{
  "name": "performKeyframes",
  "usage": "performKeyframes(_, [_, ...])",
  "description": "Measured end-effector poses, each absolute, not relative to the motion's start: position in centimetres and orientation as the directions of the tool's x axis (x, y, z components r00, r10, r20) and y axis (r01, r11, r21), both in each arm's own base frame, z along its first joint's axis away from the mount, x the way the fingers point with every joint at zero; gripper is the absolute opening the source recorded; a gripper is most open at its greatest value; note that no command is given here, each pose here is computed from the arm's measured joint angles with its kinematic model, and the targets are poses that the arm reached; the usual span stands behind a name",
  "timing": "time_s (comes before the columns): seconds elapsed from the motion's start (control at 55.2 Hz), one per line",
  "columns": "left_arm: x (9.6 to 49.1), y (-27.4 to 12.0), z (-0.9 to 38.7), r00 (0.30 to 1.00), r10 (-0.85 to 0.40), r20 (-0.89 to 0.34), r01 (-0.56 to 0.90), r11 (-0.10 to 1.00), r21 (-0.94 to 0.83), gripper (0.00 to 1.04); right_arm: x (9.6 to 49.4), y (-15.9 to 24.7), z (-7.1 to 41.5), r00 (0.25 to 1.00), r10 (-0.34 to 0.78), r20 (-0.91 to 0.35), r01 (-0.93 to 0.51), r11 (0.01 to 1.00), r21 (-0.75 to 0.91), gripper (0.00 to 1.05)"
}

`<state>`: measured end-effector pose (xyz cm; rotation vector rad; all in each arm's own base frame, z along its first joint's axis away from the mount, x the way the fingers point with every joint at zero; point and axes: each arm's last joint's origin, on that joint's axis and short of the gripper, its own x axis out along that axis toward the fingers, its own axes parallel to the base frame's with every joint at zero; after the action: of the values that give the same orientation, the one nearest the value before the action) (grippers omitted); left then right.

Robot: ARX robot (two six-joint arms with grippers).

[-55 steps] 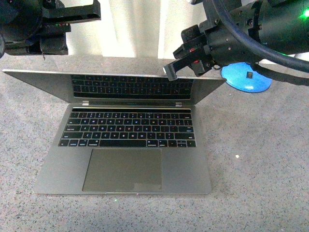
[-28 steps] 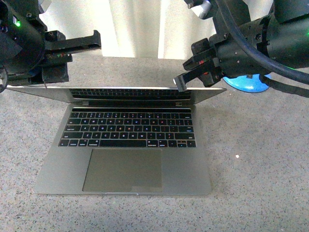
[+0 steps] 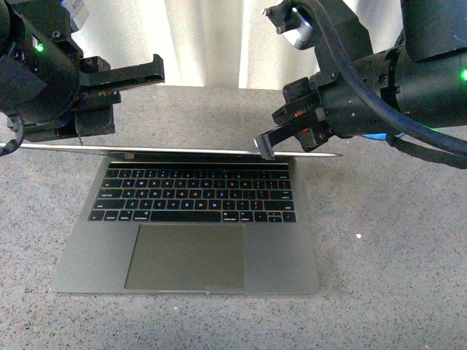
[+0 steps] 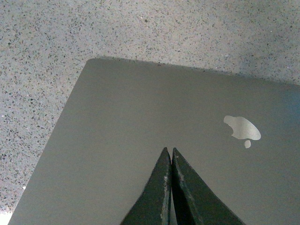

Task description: Close laptop

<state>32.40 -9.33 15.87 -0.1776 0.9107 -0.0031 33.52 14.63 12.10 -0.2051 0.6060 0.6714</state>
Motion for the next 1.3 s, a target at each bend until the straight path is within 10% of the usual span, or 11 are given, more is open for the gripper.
performKeyframes(1.303, [29.1, -11.6, 13.7, 0.541, -0.15, -0.827, -0.106, 0.964, -0.244, 0.04, 31.0, 14.3, 9.8, 0.595, 0.499, -0.63, -0.599, 0.798, 0.065, 0.01])
